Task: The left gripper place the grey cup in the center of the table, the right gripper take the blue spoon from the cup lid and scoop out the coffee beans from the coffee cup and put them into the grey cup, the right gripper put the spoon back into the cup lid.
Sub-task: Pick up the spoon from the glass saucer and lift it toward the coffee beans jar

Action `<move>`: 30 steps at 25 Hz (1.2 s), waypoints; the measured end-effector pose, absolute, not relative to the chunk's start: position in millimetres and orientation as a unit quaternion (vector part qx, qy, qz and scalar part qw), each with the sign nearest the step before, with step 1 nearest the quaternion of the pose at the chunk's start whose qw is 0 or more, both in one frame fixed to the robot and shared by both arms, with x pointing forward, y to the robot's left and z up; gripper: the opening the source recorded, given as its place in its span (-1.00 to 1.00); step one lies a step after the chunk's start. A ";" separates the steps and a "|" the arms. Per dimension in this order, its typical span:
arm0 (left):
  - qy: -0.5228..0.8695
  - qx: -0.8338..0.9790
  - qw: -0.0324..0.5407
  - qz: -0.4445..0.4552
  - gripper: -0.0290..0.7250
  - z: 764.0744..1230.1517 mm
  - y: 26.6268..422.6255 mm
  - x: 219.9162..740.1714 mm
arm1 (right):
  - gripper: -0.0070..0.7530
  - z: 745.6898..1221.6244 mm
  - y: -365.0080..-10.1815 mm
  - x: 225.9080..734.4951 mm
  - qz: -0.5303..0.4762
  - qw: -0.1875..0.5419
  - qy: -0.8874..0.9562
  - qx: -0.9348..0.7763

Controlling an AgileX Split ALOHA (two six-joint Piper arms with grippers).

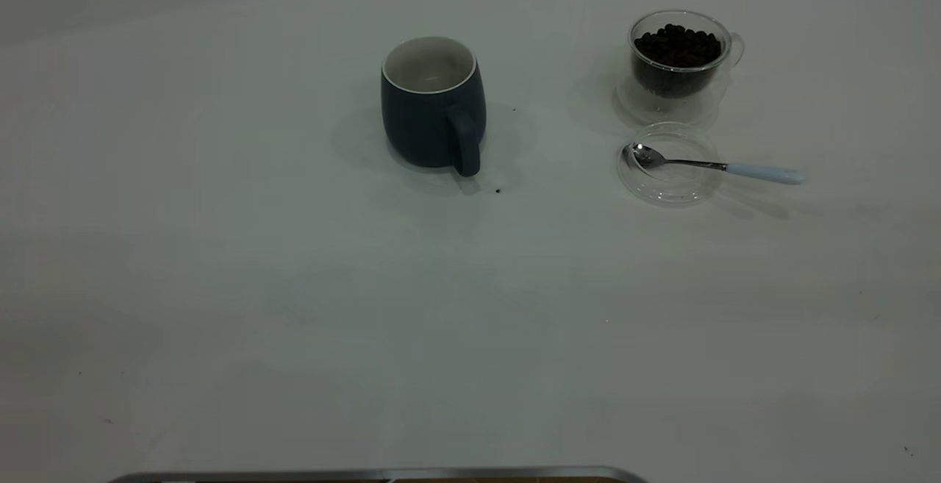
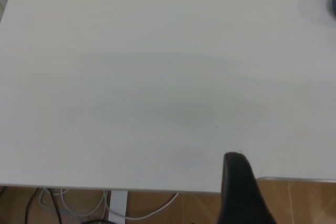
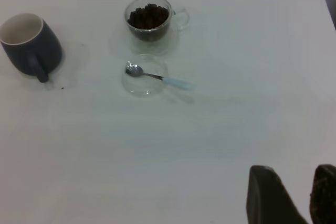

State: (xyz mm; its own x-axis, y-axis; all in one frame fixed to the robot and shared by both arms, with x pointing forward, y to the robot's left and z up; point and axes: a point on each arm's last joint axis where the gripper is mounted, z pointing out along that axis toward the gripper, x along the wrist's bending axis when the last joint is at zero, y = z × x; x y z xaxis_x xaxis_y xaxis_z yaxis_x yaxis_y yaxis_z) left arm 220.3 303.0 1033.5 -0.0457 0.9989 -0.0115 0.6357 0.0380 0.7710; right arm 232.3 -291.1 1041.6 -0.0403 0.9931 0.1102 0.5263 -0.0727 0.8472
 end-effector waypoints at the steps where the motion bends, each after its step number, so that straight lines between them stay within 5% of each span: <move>1: 0.656 0.623 0.298 0.305 0.40 1033.5 303.0 220.3 | -0.36 1041.6 -290.7 232.3 0.387 0.301 0.610 0.623; 8: 0.656 0.623 0.298 0.305 0.40 1033.5 303.0 220.3 | -0.24 1048.8 -281.3 244.0 0.425 0.257 0.609 0.619; 17: 0.656 0.623 0.298 0.304 0.40 1033.4 303.0 220.2 | 0.52 1052.4 -274.5 320.1 0.403 0.193 0.631 0.634; 30: 0.656 0.623 0.298 0.304 0.40 1033.4 303.0 220.2 | 0.49 960.3 -266.3 451.9 0.335 0.070 0.654 0.674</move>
State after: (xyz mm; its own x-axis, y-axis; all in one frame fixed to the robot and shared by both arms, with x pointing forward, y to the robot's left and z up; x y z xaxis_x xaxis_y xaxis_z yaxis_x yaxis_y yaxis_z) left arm 220.2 303.0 1033.4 -0.0465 0.9988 -0.0124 0.6366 0.0392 0.7702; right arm 451.9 -266.3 960.3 -0.0814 0.9295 0.3597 0.8351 -0.1333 0.5337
